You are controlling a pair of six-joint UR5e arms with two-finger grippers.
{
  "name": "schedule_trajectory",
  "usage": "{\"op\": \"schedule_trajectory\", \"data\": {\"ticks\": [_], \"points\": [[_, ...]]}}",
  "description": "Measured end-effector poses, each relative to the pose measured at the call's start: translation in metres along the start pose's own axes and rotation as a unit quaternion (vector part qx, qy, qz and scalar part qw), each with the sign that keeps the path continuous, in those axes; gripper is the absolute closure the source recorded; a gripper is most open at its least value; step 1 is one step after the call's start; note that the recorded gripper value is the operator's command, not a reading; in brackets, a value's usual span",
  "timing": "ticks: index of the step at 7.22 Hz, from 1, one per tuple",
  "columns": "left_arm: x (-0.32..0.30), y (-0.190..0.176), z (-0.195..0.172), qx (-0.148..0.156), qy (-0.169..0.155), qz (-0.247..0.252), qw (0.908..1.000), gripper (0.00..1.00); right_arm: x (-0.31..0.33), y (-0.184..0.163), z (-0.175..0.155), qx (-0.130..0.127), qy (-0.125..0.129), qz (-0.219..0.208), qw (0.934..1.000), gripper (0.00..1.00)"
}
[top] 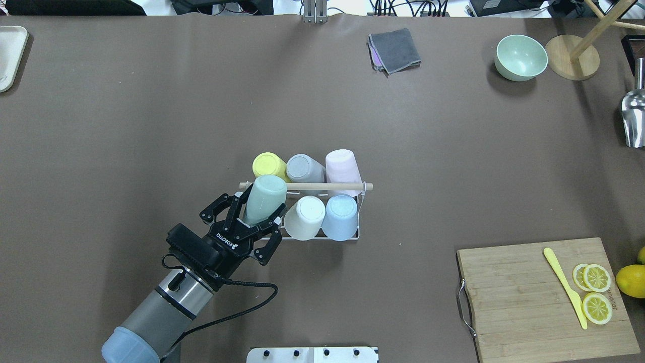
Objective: Place cup on cup holder
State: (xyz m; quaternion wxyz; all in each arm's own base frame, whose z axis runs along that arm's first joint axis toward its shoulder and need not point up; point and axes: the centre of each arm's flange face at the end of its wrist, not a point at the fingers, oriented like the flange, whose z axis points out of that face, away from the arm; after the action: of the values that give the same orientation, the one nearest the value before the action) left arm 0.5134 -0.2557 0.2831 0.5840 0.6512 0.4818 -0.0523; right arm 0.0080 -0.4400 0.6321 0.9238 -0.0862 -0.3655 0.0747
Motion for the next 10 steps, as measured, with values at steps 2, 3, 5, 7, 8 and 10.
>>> {"op": "schedule_trajectory", "data": {"ticks": [2,3,5,7,8,10], "points": [[-0.005,0.009,-0.002,0.004,0.002,-0.005,1.0,0.02,0.001,-0.001,0.001,-0.001,0.001,0.0,1.0,0.0],[-0.006,0.01,-0.003,0.007,0.003,-0.009,0.9999,0.02,0.001,-0.001,0.002,-0.002,0.001,0.001,1.0,0.0],[-0.007,0.002,-0.001,0.012,0.01,-0.014,0.9998,0.02,0.002,-0.001,0.003,-0.003,0.001,0.002,1.0,0.0],[-0.013,-0.039,0.009,0.036,0.027,-0.024,0.9987,0.02,0.002,-0.001,0.002,-0.002,0.001,0.001,1.0,0.0],[-0.021,-0.069,0.018,0.049,0.031,-0.022,0.9981,0.02,0.002,-0.001,0.002,-0.002,0.001,0.0,1.0,0.0],[-0.047,-0.134,0.046,0.04,0.032,0.03,0.9983,0.02,0.002,-0.001,0.003,-0.003,0.001,-0.001,1.0,0.0]]}}
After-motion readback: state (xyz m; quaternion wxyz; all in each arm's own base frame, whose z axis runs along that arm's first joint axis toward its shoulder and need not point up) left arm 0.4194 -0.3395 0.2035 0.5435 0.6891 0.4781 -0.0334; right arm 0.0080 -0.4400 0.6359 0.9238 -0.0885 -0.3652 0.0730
